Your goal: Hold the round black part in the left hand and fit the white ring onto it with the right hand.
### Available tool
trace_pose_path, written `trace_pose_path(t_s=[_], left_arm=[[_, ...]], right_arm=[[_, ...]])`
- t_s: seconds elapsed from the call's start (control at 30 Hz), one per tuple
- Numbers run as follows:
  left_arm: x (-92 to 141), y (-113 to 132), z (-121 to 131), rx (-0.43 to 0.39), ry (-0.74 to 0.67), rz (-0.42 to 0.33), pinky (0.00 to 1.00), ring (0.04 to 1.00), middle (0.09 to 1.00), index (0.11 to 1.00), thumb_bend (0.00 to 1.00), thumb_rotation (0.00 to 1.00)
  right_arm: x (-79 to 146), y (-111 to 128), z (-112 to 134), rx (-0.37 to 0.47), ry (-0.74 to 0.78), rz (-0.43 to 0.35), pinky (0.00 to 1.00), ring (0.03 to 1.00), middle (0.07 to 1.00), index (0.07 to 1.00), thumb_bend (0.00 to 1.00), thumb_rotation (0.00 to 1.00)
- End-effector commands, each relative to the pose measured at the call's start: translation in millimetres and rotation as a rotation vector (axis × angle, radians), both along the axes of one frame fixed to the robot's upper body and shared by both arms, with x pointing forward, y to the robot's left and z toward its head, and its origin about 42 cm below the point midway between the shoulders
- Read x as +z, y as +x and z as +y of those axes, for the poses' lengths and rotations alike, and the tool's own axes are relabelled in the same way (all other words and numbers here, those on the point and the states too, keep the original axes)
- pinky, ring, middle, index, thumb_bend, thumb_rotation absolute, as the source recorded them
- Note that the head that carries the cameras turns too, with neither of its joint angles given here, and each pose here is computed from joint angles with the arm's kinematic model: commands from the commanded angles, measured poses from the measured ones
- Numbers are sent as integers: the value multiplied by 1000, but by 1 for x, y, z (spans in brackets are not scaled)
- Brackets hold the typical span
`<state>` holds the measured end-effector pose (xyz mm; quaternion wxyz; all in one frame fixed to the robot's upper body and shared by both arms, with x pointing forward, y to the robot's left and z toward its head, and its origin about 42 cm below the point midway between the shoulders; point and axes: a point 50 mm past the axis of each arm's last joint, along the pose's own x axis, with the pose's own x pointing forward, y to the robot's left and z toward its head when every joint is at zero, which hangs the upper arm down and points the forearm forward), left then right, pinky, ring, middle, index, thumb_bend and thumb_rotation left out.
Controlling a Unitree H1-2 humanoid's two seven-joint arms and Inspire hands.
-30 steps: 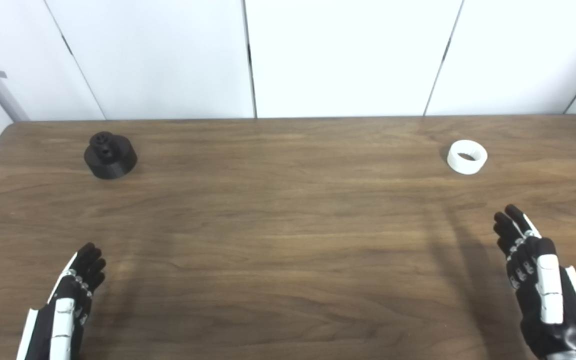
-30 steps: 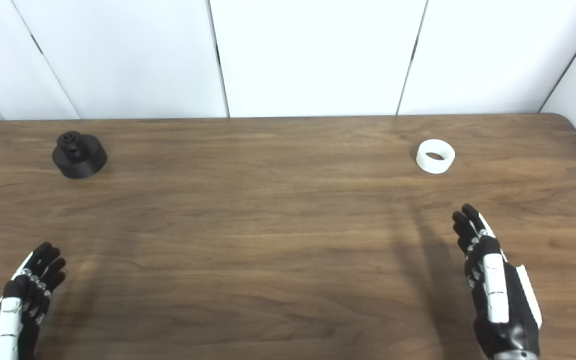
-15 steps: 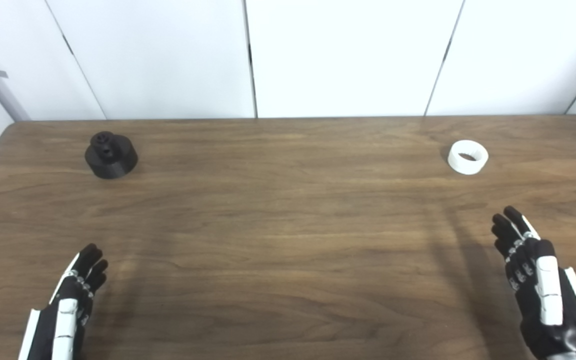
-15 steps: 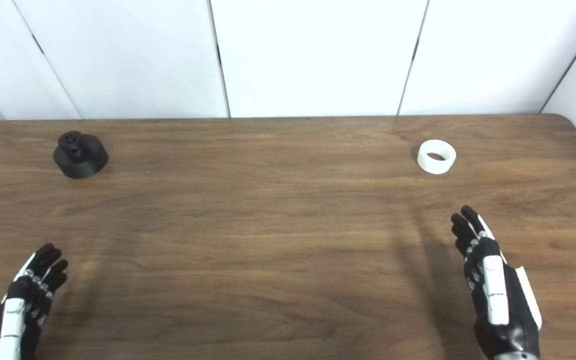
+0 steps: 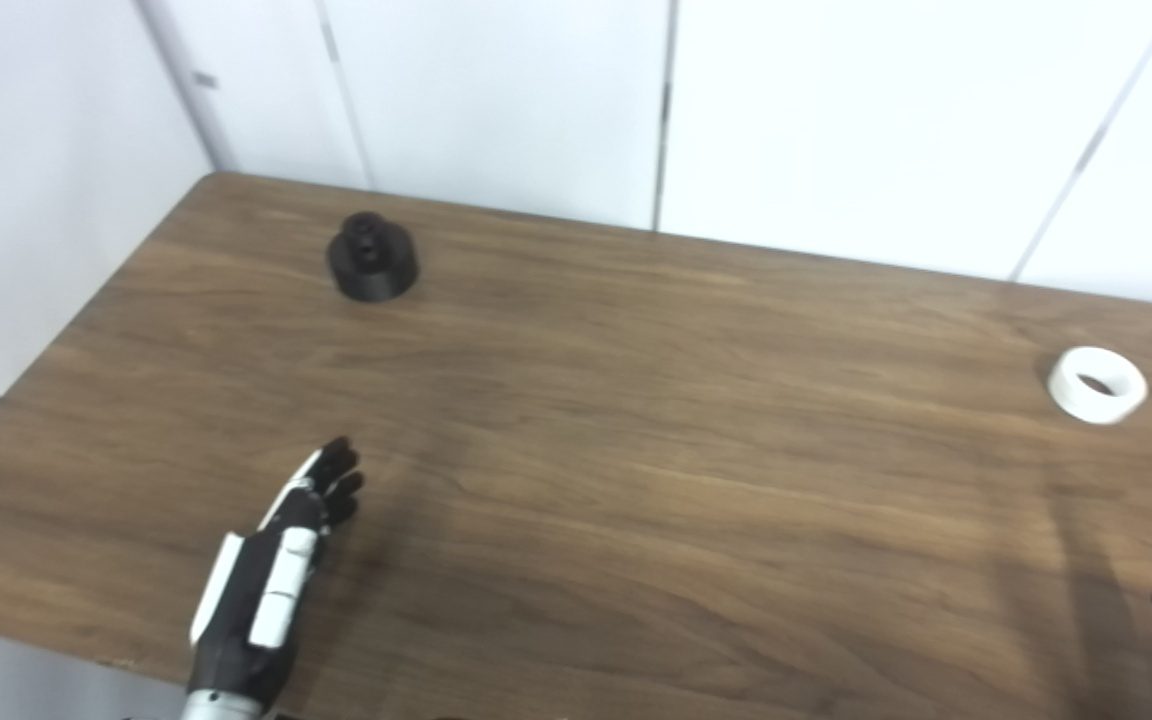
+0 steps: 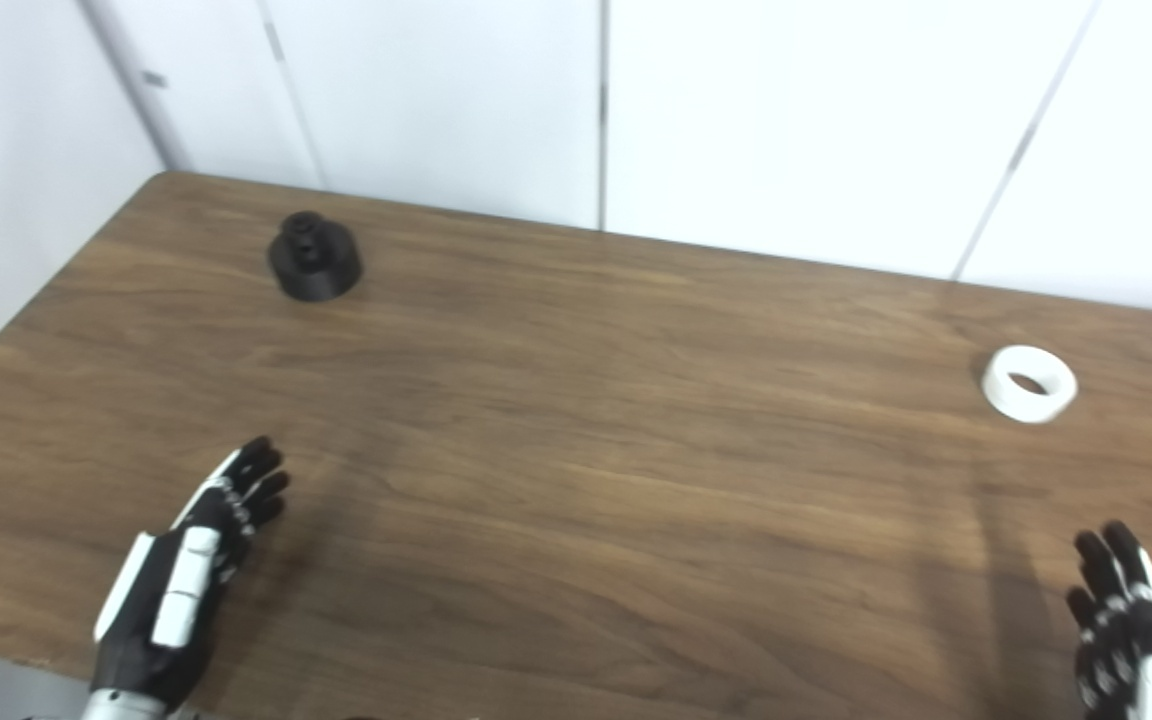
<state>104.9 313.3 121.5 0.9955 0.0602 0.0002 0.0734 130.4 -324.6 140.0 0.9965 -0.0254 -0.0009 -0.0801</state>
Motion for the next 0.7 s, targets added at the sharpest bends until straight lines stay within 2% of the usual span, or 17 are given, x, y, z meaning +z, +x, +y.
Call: trace_pose_path(t_s=[0.0, 0.17, 0.67], left_arm=[[11, -3, -2, -2, 28, -62, 914, 926, 934, 931, 596, 906], [9, -7, -4, -2, 34, -61, 903, 918, 928, 919, 569, 897], [6, -10, -6, -5, 46, -47, 871, 909, 926, 911, 588, 868]], right_arm=[[8, -3, -6, 7, -47, -58, 1000, 985, 914, 933, 561, 1000], [8, -6, -8, 1, -57, -51, 1000, 983, 912, 932, 543, 1000], [2, -11, -14, 8, -58, -61, 1000, 985, 921, 935, 546, 1000]])
